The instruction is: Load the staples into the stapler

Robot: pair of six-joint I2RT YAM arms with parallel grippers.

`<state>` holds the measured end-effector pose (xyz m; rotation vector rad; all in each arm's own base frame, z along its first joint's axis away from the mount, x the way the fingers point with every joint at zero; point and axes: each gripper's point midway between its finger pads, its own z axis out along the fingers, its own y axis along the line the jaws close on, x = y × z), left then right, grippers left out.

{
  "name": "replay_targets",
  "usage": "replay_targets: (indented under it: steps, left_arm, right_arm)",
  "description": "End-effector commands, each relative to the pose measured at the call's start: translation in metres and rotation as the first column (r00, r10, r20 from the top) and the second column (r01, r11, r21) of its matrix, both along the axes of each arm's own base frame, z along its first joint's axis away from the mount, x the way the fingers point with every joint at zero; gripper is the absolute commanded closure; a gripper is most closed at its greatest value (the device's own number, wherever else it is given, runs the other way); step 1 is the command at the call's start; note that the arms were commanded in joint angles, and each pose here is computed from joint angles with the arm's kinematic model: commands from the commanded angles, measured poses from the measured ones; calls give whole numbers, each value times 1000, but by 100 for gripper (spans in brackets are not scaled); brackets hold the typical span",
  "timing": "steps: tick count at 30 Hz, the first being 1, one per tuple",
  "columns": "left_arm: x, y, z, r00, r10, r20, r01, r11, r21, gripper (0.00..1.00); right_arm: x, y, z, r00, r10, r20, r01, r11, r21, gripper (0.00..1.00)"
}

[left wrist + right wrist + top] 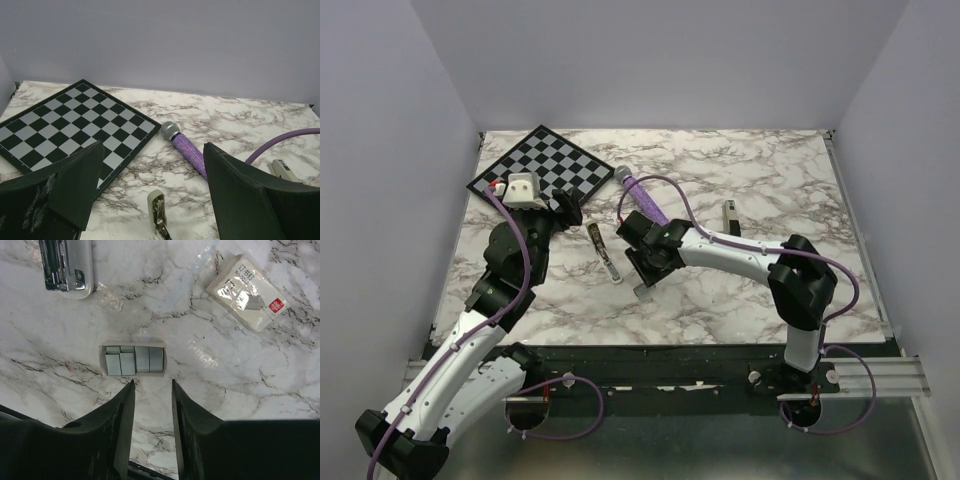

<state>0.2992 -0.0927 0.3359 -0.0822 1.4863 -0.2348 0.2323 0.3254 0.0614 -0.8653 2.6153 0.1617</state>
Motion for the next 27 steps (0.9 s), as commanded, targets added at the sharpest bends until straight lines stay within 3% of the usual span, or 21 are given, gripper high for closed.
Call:
replay_targets:
  steps: [1, 23, 27]
  left_arm:
    - [1, 7, 1, 999, 31, 12, -31, 1000, 2, 12]
    - [2, 5, 0, 1000, 24, 9, -24, 1000, 7, 12]
    - [2, 6, -1, 1000, 27, 8, -27, 1000, 10, 12]
  right_arm:
    - [-1, 19, -3, 1000, 19, -12, -19, 1000, 22, 59]
    - [-7, 29, -32, 995, 64, -72, -67, 997, -40, 63]
    - [-5, 16, -36, 998, 43, -55, -49, 994, -101, 64]
